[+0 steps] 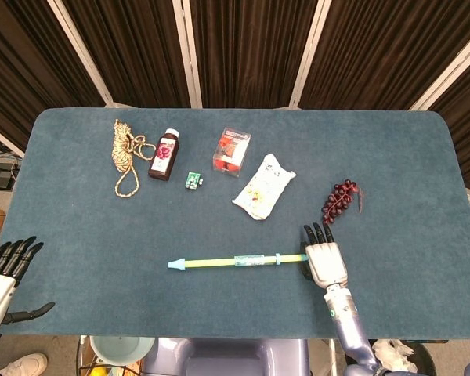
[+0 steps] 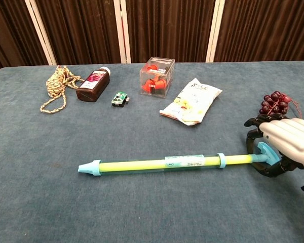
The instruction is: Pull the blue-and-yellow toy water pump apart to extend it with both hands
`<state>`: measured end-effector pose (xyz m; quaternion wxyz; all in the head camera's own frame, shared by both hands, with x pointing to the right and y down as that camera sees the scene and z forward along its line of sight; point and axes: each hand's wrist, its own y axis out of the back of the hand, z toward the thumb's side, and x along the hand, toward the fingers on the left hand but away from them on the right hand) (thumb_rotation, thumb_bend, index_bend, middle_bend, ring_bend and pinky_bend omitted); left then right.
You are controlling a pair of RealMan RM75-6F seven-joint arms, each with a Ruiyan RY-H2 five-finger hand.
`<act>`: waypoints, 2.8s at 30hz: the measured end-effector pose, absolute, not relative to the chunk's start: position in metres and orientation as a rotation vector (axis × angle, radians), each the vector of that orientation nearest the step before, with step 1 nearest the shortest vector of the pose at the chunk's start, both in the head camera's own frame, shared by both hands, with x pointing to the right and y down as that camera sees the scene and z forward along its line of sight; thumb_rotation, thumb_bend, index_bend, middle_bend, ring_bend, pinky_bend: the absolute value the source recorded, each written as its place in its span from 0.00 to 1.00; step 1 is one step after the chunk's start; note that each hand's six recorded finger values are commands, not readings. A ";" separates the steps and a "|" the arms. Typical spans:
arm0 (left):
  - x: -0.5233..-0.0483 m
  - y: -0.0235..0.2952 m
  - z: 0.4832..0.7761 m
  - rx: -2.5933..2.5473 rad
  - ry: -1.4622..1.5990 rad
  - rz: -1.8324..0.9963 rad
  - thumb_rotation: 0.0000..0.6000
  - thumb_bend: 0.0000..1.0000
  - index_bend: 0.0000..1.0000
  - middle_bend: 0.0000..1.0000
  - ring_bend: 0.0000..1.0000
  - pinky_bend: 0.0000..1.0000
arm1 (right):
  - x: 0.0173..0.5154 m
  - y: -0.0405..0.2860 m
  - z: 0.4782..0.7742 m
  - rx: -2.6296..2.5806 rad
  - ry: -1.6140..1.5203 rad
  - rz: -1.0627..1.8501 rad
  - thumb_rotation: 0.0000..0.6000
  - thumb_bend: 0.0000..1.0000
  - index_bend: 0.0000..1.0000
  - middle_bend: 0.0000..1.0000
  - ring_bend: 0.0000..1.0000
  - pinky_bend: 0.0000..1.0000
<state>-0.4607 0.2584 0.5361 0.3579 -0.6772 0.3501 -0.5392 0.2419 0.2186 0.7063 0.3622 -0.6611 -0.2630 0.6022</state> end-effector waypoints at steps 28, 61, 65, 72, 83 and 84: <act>-0.457 0.257 0.538 -1.760 0.902 -1.397 1.00 0.03 0.03 0.00 0.00 0.01 | 0.243 0.214 0.695 -1.716 -0.742 1.519 1.00 0.50 0.81 0.21 0.05 0.01; -0.312 0.129 0.616 -1.731 0.624 -1.319 1.00 0.18 0.38 0.00 0.00 0.02 | 0.239 0.190 0.656 -1.743 -0.718 1.410 1.00 0.51 0.81 0.22 0.08 0.01; -0.292 0.128 0.640 -1.732 0.572 -1.321 1.00 0.22 0.40 0.00 0.00 0.02 | 0.240 0.189 0.655 -1.741 -0.719 1.411 1.00 0.51 0.81 0.22 0.08 0.01; -0.268 0.127 0.664 -1.716 0.514 -1.310 1.00 0.24 0.42 0.00 0.00 0.02 | 0.243 0.190 0.657 -1.742 -0.714 1.422 1.00 0.51 0.81 0.22 0.08 0.01; -0.239 0.135 0.694 -1.742 0.463 -1.313 1.00 0.24 0.44 0.00 0.00 0.02 | 0.241 0.194 0.658 -1.750 -0.710 1.423 1.00 0.51 0.81 0.22 0.08 0.01; -0.237 0.136 0.696 -1.746 0.460 -1.313 1.00 0.25 0.43 0.00 0.00 0.02 | 0.241 0.194 0.658 -1.752 -0.709 1.422 1.00 0.51 0.81 0.22 0.08 0.01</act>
